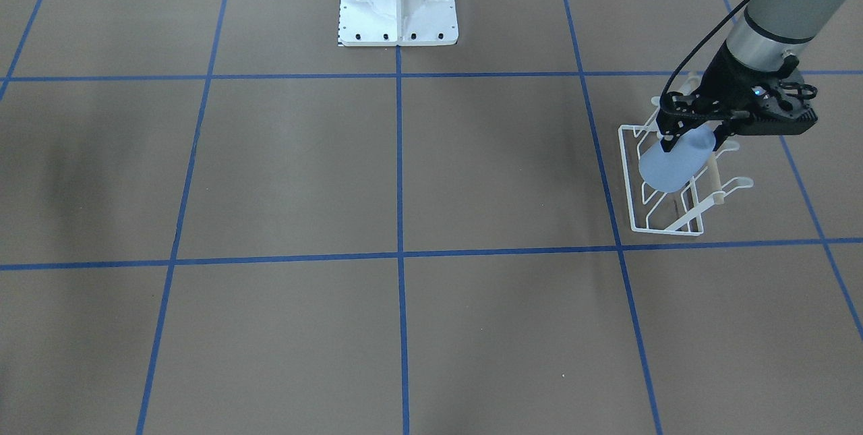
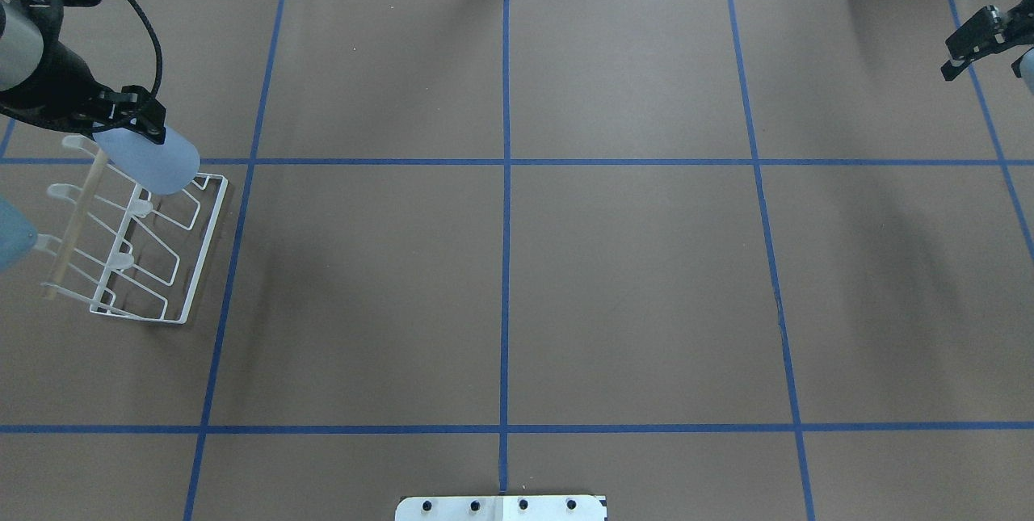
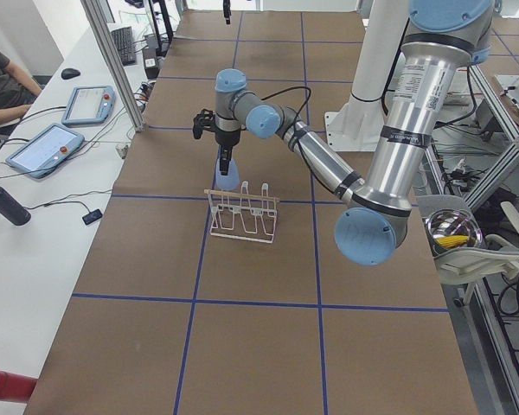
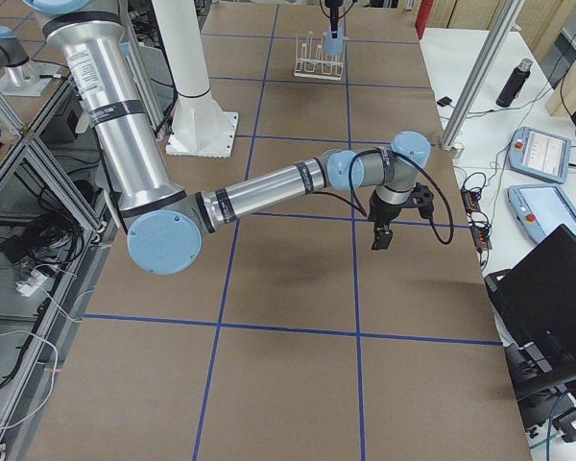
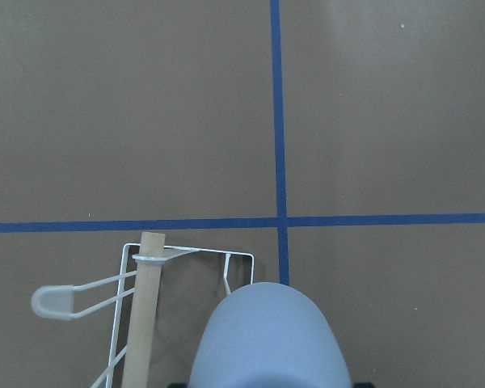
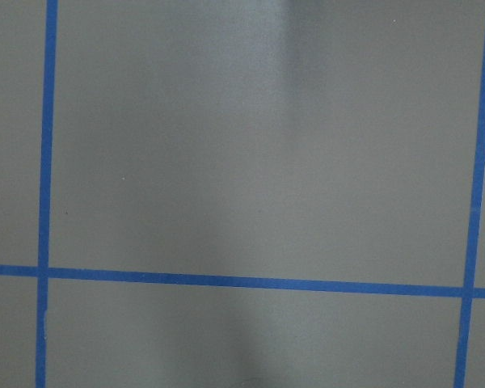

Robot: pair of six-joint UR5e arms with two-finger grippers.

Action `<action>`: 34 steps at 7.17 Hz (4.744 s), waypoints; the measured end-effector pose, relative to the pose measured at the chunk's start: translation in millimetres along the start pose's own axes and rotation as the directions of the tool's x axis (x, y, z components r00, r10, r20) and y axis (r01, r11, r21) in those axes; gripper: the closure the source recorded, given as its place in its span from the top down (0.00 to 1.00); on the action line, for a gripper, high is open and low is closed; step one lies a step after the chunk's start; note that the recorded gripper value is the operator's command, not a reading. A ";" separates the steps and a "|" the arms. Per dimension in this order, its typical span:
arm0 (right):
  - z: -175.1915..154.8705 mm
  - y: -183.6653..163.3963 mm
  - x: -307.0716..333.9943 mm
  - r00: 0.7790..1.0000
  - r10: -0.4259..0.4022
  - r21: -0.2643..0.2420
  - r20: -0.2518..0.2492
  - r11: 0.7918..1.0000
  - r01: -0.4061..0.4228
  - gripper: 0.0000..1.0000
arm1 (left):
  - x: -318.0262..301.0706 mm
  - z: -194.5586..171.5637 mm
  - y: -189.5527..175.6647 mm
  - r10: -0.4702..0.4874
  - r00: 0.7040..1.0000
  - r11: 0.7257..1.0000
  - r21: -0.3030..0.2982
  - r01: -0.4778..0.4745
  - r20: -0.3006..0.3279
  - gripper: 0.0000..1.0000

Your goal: Hang cup on cup holder

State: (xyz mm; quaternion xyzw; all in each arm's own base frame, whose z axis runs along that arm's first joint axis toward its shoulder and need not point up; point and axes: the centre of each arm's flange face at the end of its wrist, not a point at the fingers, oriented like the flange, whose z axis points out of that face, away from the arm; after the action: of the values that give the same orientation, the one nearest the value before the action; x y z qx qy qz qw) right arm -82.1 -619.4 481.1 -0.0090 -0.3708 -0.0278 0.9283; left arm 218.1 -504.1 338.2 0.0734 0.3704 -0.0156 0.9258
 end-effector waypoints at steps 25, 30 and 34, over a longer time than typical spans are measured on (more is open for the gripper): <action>7.9 146.2 117.4 0.994 0.108 0.038 -0.007 0.994 -0.107 1.00 | -258.3 -12.2 -50.7 0.155 0.988 0.987 -0.042 -0.155 -0.009 0.98; 17.7 141.1 127.1 0.992 0.124 0.023 -0.010 0.992 -0.123 1.00 | -262.2 -5.7 -43.7 0.137 0.989 0.988 -0.065 -0.141 -0.062 0.98; 31.3 138.9 141.6 0.997 0.074 0.083 -0.020 0.994 -0.072 1.00 | -255.5 -11.3 -48.3 0.150 0.987 0.987 -0.052 -0.153 -0.066 0.98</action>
State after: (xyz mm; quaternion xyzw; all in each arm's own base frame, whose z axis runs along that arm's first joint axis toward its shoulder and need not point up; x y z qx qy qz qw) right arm 6.9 -485.9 601.9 0.0161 -0.3604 0.0211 0.9324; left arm 21.1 -556.7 500.0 0.0755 0.3924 0.0677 0.9142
